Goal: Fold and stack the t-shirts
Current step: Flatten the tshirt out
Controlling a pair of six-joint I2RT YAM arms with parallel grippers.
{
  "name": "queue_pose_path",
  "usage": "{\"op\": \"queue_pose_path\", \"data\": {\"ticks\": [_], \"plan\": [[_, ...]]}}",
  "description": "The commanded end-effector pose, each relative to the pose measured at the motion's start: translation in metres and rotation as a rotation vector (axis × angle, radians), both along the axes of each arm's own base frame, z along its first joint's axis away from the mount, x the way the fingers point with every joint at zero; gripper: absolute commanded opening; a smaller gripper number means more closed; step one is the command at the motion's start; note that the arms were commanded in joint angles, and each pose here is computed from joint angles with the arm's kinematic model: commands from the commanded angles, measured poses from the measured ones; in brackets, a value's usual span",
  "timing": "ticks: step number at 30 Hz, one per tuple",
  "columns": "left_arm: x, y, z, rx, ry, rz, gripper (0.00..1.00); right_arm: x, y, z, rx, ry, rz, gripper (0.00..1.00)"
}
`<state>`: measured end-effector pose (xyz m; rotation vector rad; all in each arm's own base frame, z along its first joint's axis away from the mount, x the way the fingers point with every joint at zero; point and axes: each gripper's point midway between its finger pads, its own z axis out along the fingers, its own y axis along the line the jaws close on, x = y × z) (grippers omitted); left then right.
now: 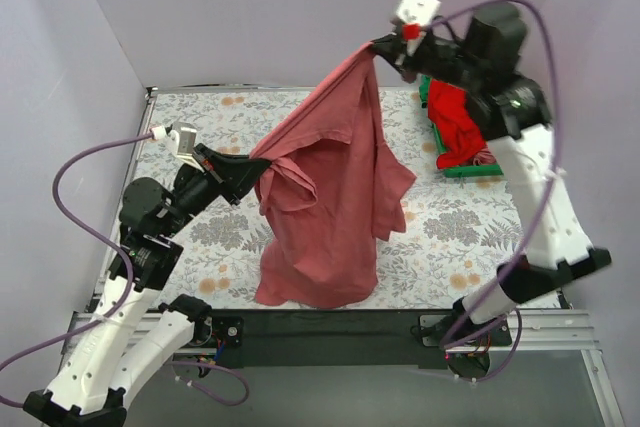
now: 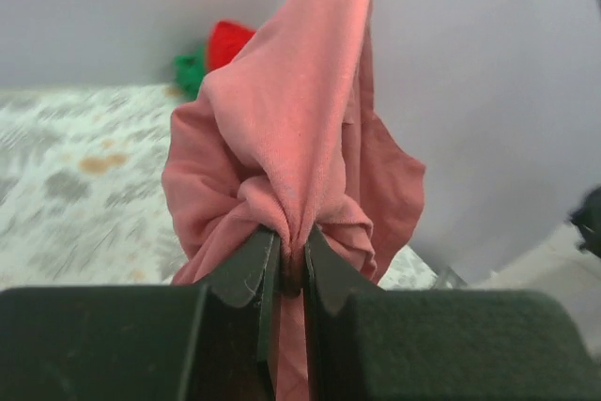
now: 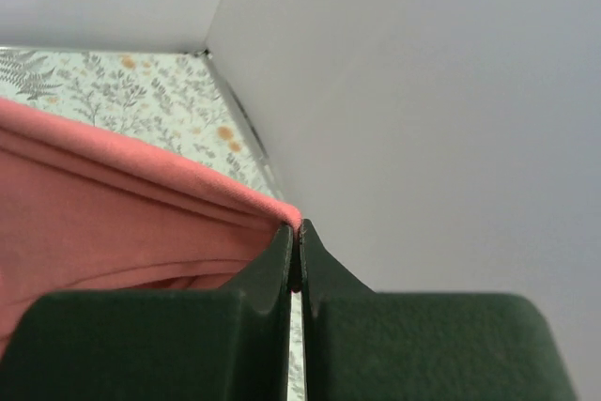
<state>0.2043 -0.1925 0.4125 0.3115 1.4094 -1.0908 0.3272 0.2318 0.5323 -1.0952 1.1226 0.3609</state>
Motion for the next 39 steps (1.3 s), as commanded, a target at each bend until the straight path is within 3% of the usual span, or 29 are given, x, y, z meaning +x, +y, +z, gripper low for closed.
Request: {"op": "queue_pose_path", "data": {"ticks": [1,2,3,4,5,6,7,8,10,11,12,13,14,16,17,20,21,26,32,39], "plan": [[0.050,0.054,-0.057,-0.054,0.213,0.417,0.00,0.068,0.037,-0.021,0.016,0.007,-0.078,0.01],[0.060,0.069,-0.072,-0.063,0.257,0.519,0.00,0.098,0.060,-0.056,-0.013,0.070,-0.081,0.01],[0.068,0.081,-0.098,-0.043,0.323,0.603,0.00,0.110,0.069,-0.048,0.009,0.045,-0.111,0.01],[0.075,0.093,-0.114,-0.082,0.398,0.691,0.00,0.120,0.091,-0.057,0.013,0.046,-0.104,0.09],[0.086,0.122,-0.144,-0.061,0.473,0.886,0.00,0.156,0.110,-0.100,-0.026,0.094,-0.150,0.14],[0.090,0.131,-0.160,-0.069,0.522,0.954,0.00,0.171,0.119,-0.114,-0.031,0.101,-0.180,0.22],[0.096,0.146,-0.178,-0.077,0.573,1.033,0.00,0.180,0.129,-0.106,-0.005,0.067,-0.201,0.41],[0.103,0.150,-0.202,-0.032,0.646,1.060,0.08,0.204,0.135,-0.144,-0.043,0.103,-0.250,0.47],[0.115,0.168,-0.210,-0.034,0.717,1.100,0.31,0.215,0.132,-0.169,-0.067,0.142,-0.290,0.64],[0.118,0.169,-0.224,0.018,0.778,1.104,0.54,0.213,0.126,-0.172,-0.076,0.162,-0.300,0.68],[0.120,0.171,-0.221,0.039,0.779,1.111,0.66,0.209,0.121,-0.182,-0.103,0.192,-0.294,0.71],[0.124,0.171,-0.211,0.060,0.762,1.103,0.75,0.207,0.110,-0.215,-0.164,0.262,-0.295,0.77],[0.124,0.170,-0.212,0.120,0.749,1.081,0.84,0.185,0.100,-0.209,-0.174,0.293,-0.247,0.79],[0.124,0.163,-0.205,0.160,0.718,1.021,0.87,0.156,0.066,-0.200,-0.164,0.349,-0.209,0.83],[0.123,0.160,-0.202,0.202,0.679,0.985,0.87,0.124,0.063,-0.260,-0.234,0.512,-0.098,0.84],[0.117,0.139,-0.186,0.210,0.579,0.833,0.88,0.072,0.031,-0.295,-0.264,0.653,0.027,0.88],[0.113,0.133,-0.194,0.246,0.561,0.784,0.88,0.043,0.028,-0.330,-0.271,0.777,0.103,0.88],[0.101,0.111,-0.205,0.283,0.501,0.634,0.89,0.009,0.032,-0.373,-0.210,1.028,0.173,0.74],[0.089,0.104,-0.215,0.287,0.492,0.593,0.89,0.001,0.058,-0.416,-0.306,1.119,0.144,0.72],[0.090,0.099,-0.215,0.282,0.481,0.568,0.89,0.005,0.059,-0.452,-0.412,1.111,-0.020,0.72]]}}
